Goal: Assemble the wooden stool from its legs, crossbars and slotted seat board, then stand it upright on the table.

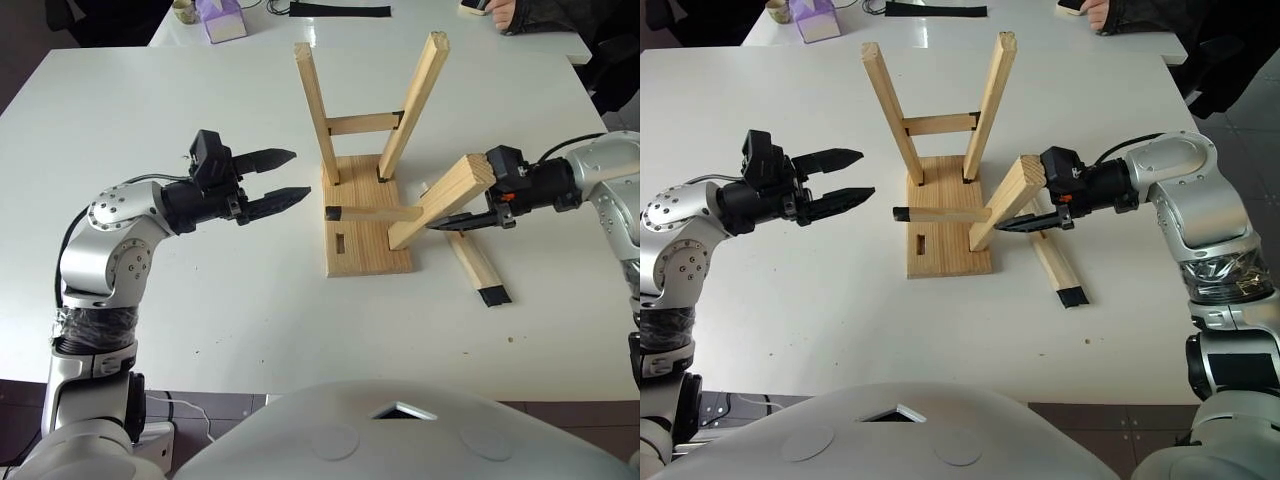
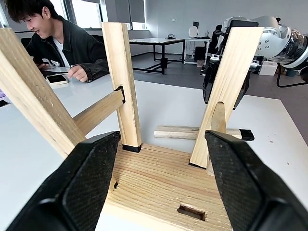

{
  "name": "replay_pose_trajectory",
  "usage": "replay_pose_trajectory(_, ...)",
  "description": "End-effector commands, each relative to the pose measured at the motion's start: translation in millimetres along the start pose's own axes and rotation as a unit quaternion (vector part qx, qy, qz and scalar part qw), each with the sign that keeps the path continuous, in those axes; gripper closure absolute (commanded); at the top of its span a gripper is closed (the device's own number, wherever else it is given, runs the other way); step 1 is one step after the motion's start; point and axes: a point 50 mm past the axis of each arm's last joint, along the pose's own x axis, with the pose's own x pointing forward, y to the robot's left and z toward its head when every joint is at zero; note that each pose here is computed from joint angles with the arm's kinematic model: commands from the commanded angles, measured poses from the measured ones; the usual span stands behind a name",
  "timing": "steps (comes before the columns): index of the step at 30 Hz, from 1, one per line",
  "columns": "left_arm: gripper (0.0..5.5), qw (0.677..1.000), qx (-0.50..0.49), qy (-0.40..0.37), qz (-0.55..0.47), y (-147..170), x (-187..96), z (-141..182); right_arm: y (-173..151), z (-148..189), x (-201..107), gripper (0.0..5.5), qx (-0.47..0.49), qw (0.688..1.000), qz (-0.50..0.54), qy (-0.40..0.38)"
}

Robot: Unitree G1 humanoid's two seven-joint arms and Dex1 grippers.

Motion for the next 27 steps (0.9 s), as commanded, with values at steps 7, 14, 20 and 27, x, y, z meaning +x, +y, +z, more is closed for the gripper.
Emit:
replay_pose_trajectory(7, 2.24, 1.000, 0.005, 0.000, 0.011, 7, -3, 5, 30, -53, 35, 3.46, 0.119, 0.988, 0.085, 0.055)
replay_pose_trajectory(14, 2.24, 0.999, 0.010, -0.003, 0.030, 9, -7, 4, 37, -16, 39, 3.46, 0.115, 0.990, 0.077, 0.030)
replay_pose_trajectory(20, 2.24, 0.999, 0.014, -0.007, 0.040, 8, -7, 3, 32, -5, 36, 3.46, 0.108, 0.993, 0.008, 0.043)
replay_pose_trajectory(27, 2.24, 0.999, 0.015, -0.010, 0.042, 5, -7, 2, 29, -11, 30, 3.46, 0.106, 0.992, -0.041, 0.061)
